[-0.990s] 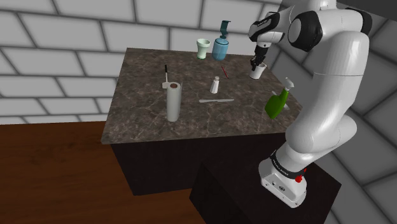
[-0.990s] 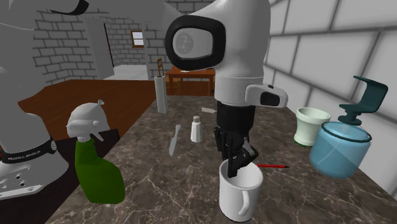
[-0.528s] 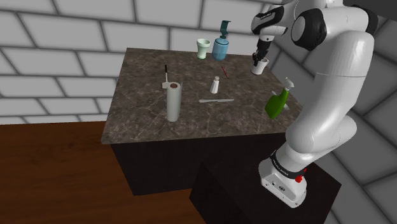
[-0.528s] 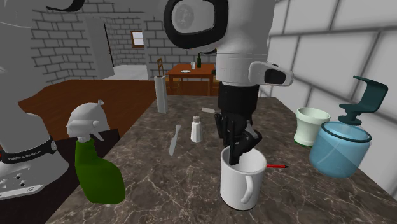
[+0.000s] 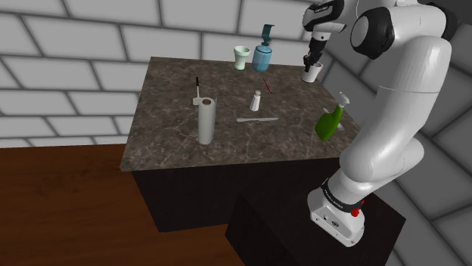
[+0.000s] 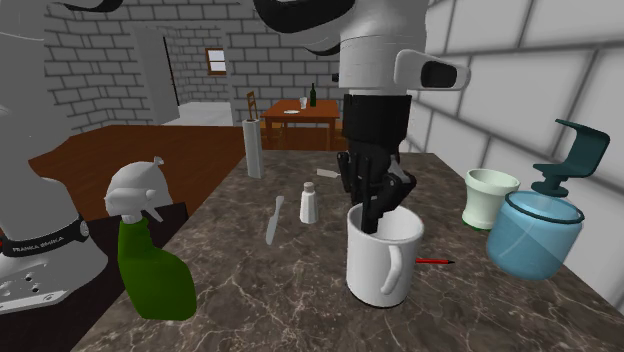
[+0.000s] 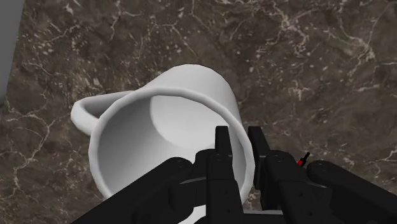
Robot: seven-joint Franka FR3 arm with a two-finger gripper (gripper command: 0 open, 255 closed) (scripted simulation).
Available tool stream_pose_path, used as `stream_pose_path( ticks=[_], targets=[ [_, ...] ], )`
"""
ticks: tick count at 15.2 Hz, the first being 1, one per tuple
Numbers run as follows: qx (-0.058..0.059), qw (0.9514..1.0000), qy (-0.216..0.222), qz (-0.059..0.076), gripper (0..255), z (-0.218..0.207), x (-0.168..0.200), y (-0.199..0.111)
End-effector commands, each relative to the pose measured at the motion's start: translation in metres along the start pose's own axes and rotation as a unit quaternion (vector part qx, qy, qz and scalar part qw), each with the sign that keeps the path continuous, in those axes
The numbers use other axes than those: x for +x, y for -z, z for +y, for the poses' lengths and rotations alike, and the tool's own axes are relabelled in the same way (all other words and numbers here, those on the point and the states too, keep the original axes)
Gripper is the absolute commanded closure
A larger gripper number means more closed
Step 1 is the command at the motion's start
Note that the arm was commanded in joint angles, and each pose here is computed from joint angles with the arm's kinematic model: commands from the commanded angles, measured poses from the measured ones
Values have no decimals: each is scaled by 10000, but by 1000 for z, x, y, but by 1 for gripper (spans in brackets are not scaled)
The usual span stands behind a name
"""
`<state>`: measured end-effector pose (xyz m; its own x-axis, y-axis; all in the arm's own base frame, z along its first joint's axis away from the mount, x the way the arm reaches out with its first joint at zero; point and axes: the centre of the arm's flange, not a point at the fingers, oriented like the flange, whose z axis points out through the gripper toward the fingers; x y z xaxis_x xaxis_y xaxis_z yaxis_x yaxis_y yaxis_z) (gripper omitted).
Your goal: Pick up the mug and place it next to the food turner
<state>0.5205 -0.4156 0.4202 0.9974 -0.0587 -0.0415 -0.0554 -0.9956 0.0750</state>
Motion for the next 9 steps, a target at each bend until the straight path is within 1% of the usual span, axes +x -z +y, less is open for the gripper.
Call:
stream_pose_path(
  ticks=[1,8,9],
  targets=[
    [0,10000,-1,0,255,1,0,12],
    [0,10000,-1,0,255,4,-1,47],
    [0,10000,-1,0,255,-9,2,48]
  ],
)
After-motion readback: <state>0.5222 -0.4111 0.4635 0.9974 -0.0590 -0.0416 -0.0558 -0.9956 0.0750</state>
